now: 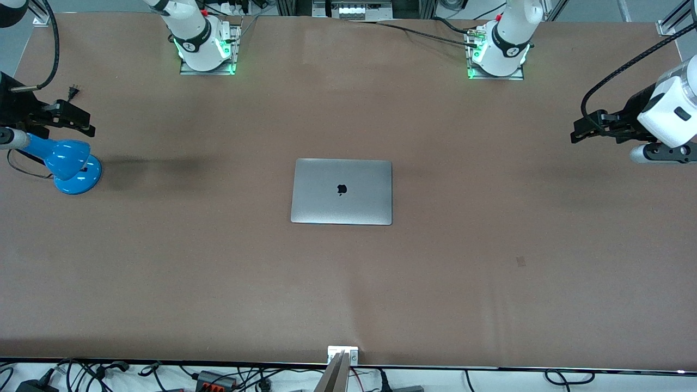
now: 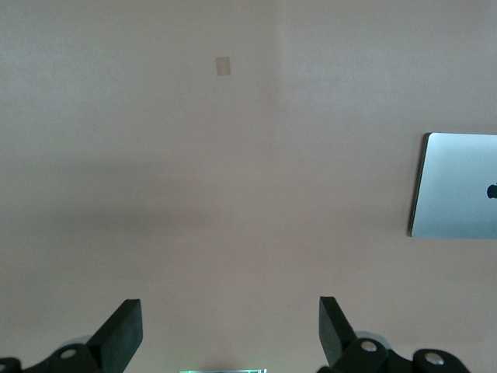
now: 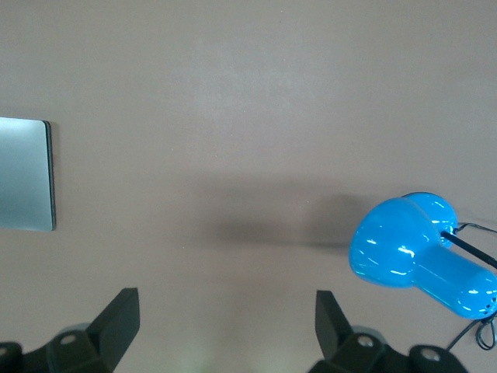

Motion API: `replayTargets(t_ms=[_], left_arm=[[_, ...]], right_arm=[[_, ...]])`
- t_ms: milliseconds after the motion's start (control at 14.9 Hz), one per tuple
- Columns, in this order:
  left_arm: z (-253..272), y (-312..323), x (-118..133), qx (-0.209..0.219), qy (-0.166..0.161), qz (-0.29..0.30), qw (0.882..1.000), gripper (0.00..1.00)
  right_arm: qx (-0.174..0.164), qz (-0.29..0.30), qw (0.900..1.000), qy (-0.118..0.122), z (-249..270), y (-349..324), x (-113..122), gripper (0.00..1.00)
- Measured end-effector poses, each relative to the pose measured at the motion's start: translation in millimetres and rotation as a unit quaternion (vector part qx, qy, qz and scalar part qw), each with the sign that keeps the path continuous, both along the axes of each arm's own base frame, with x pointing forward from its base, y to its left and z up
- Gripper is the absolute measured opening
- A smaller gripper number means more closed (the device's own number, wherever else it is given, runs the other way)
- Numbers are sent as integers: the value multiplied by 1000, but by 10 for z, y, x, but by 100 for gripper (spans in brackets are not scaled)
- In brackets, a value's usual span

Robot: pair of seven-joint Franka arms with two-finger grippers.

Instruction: Close laptop with both arms from behind

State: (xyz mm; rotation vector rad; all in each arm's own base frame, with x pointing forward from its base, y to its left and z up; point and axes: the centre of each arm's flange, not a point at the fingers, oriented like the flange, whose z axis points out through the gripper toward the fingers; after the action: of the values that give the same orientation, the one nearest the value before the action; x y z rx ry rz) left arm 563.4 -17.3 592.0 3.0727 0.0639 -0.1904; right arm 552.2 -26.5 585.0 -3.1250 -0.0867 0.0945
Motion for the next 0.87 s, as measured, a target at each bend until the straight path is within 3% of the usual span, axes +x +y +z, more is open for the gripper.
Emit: replayTargets(t_ms=[871], left_arm=[[-97,4,-170,3,4,7,1000,100]], right_arm=[[0,1,1000,0,-4,6,3,100]])
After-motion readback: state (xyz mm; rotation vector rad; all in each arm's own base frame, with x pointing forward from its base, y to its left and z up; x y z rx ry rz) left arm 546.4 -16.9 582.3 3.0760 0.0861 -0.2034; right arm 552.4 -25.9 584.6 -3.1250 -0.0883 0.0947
